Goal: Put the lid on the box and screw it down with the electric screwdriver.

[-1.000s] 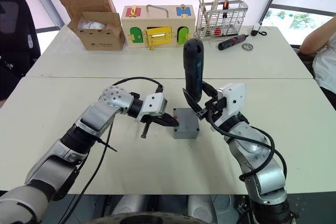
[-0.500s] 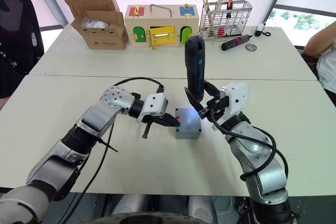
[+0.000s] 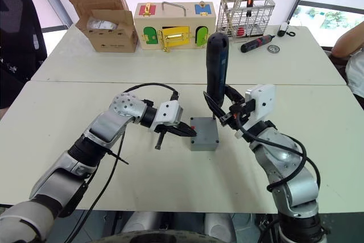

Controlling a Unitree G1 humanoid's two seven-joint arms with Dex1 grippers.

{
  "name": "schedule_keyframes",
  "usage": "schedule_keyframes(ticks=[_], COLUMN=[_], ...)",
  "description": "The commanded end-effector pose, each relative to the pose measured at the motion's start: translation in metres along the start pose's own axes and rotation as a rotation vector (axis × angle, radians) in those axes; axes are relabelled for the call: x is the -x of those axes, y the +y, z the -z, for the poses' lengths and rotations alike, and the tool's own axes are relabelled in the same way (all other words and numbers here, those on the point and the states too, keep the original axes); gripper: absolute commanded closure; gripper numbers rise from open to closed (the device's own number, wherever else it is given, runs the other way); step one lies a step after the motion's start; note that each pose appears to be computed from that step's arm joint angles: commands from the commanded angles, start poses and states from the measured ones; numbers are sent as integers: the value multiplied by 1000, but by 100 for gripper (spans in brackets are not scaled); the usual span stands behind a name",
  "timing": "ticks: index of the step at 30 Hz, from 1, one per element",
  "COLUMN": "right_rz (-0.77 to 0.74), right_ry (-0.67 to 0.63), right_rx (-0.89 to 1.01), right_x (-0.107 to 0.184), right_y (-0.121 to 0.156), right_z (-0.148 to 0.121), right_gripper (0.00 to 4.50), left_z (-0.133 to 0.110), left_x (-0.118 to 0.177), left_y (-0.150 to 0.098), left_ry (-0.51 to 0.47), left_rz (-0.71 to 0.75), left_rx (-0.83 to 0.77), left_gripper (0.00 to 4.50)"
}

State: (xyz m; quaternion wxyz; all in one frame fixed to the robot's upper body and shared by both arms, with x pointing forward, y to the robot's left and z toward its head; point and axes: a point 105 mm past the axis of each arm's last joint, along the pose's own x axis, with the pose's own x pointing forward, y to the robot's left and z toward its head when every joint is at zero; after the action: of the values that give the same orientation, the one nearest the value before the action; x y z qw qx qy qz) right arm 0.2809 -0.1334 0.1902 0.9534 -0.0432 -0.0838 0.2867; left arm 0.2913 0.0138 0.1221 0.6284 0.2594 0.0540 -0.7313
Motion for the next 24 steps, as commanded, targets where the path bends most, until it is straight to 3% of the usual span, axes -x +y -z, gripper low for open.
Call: schedule_keyframes(ticks=[1, 7, 13, 21, 24], right_rz=[-11, -82, -115, -123, -31], right_ry=[-28, -128, -226, -206, -58], right_rx=[-14, -50, -81, -200, -222], right_x=[6, 11, 9, 1, 3], right_y=[-15, -27, -35, -38, -59], right_z=[-22, -77, -124, -131, -124], right_gripper=[254, 254, 254, 254, 254], left_z=[-2, -28, -48, -51, -59], left_x=[15, 46, 71, 70, 63], left_y=[6, 22, 26, 26, 30], left_ry=[-38, -192, -246, -236, -260], left_rz=[-19, -98, -147, -173, -158], left_rx=[82, 163, 149, 102, 68], left_gripper=[450, 450, 450, 450, 450])
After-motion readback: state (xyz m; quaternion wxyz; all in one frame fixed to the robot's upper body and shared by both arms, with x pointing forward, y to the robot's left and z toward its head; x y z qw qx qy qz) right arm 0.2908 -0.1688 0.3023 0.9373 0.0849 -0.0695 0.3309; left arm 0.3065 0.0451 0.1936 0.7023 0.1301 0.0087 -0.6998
